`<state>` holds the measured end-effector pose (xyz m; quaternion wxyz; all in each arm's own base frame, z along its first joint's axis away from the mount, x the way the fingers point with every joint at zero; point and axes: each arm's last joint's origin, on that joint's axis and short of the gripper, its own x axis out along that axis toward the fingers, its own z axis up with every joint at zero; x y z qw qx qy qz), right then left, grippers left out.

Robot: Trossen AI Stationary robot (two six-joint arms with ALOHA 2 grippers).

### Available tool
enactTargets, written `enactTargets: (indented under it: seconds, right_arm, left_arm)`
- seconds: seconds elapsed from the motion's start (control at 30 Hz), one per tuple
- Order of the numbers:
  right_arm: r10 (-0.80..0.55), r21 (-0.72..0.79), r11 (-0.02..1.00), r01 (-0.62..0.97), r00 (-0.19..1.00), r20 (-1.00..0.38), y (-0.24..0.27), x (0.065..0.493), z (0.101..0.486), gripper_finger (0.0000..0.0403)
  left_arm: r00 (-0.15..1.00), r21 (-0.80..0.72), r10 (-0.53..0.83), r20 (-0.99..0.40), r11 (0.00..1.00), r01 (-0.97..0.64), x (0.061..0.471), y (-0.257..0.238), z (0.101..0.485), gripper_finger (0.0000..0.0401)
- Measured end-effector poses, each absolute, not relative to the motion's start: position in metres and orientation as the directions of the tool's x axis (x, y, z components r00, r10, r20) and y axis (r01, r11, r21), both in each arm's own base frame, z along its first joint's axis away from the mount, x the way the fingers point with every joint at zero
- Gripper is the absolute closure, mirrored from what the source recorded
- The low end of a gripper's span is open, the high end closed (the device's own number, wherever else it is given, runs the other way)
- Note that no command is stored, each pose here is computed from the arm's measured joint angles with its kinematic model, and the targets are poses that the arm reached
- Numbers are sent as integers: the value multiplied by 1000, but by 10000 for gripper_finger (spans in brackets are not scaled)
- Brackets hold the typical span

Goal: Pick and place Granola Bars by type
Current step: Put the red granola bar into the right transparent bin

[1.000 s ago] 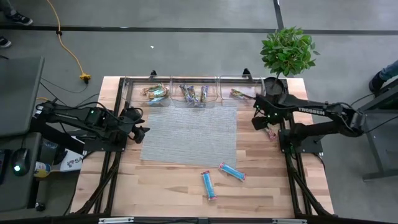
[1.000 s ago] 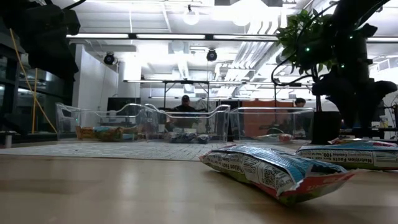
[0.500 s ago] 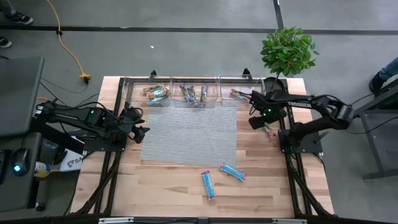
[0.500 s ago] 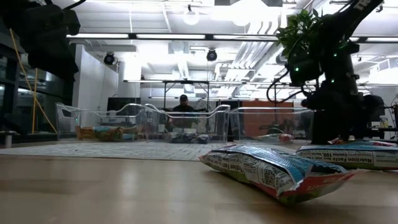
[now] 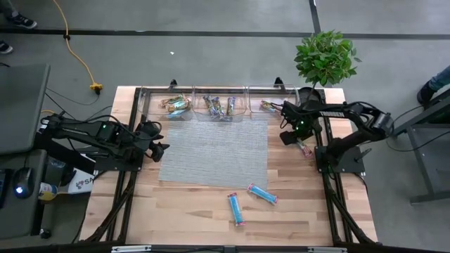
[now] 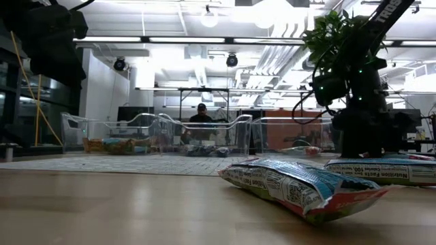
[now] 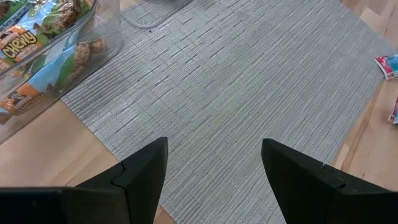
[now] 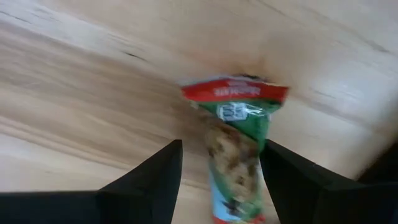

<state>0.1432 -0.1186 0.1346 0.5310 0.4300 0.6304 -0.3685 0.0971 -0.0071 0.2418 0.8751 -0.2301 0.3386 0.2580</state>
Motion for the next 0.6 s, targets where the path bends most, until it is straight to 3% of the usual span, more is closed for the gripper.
enactTargets:
  seconds: [0.23, 0.6]
  right_arm:
    - [164, 21, 354, 935, -40, -986, -121, 147, 131, 214]
    - [203, 103, 379, 920, 26, -979, -113, 153, 134, 309]
  left_arm:
    - [637, -228, 296, -712, 761, -607, 97, -7, 242, 145]
    - [638, -233, 296, -711, 757, -611, 97, -7, 242, 145]
